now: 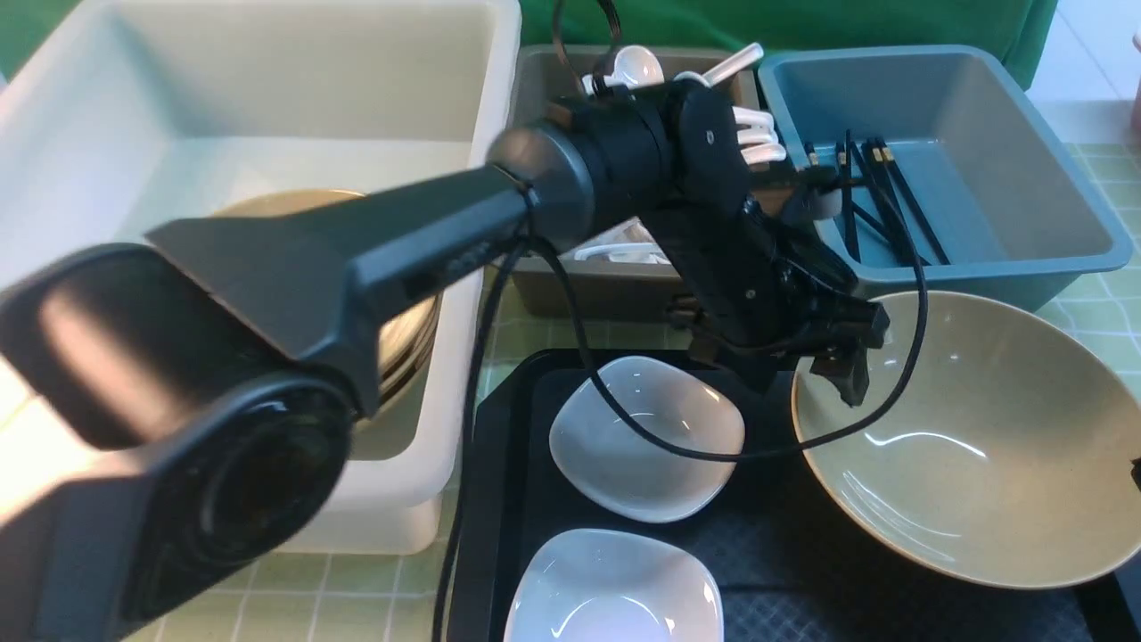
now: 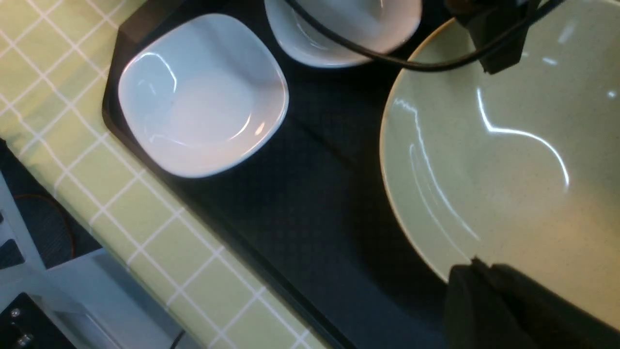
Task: On green table put chopsticks spoon bowls plates into blue grey white boxes.
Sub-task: 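Grasp the large bowl on the tray by its rim, then place the tan bowl onto the bowl stack in the left bin with the left gripper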
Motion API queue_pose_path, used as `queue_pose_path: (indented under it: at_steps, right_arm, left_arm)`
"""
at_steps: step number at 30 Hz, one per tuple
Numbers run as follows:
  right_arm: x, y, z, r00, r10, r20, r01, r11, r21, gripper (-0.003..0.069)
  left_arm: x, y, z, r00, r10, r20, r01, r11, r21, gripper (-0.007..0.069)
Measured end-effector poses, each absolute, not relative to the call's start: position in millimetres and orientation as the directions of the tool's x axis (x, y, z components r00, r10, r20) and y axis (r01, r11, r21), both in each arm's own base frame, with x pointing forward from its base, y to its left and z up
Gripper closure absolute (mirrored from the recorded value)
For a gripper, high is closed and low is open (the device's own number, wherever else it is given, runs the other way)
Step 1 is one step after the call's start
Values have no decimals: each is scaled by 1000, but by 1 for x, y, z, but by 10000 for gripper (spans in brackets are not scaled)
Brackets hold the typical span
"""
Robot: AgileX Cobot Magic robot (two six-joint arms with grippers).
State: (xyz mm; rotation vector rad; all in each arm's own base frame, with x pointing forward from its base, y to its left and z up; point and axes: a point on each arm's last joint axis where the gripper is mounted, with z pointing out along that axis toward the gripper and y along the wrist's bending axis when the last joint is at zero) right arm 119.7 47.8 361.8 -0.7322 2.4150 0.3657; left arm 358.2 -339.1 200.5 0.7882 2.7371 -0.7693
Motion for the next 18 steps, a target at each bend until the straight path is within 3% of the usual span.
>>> queue_pose_path:
  at_steps: [2,3,4,5,6,7,13,18]
  right_arm:
    - [120,48,362,-681,-416,-603,-576,813,90,621]
    - [120,48,362,-681,-416,-603,-576,813,90,621]
    - [120,48,362,-681,-415,-603,-575,813,89,621]
    - [120,48,362,-681,-415,-603,-575,813,89,619]
    - [120,48,362,-681,-415,-603,-575,813,89,619]
    - [120,48,362,-681,-415,-604,-575,813,89,617]
    - [121,48,363,-654,-438,-617,-598,799,67,612]
    - [122,54,368,-585,-442,-680,-647,760,63,612]
  left_arm:
    - [360,-338,193,-845,446,-293,534,723,-439,265]
    - [360,-338,193,-846,447,-290,532,722,-442,281]
    - [361,-336,191,-849,447,-281,528,724,-445,347]
    - [363,-334,190,-862,436,-261,508,724,-468,498]
    - [363,-334,190,-862,436,-259,507,723,-469,511]
    - [364,-330,192,-863,439,-252,505,719,-478,587]
    - [367,-315,206,-852,466,-238,519,695,-498,610]
    - [361,-292,252,-817,502,-282,574,674,-465,609]
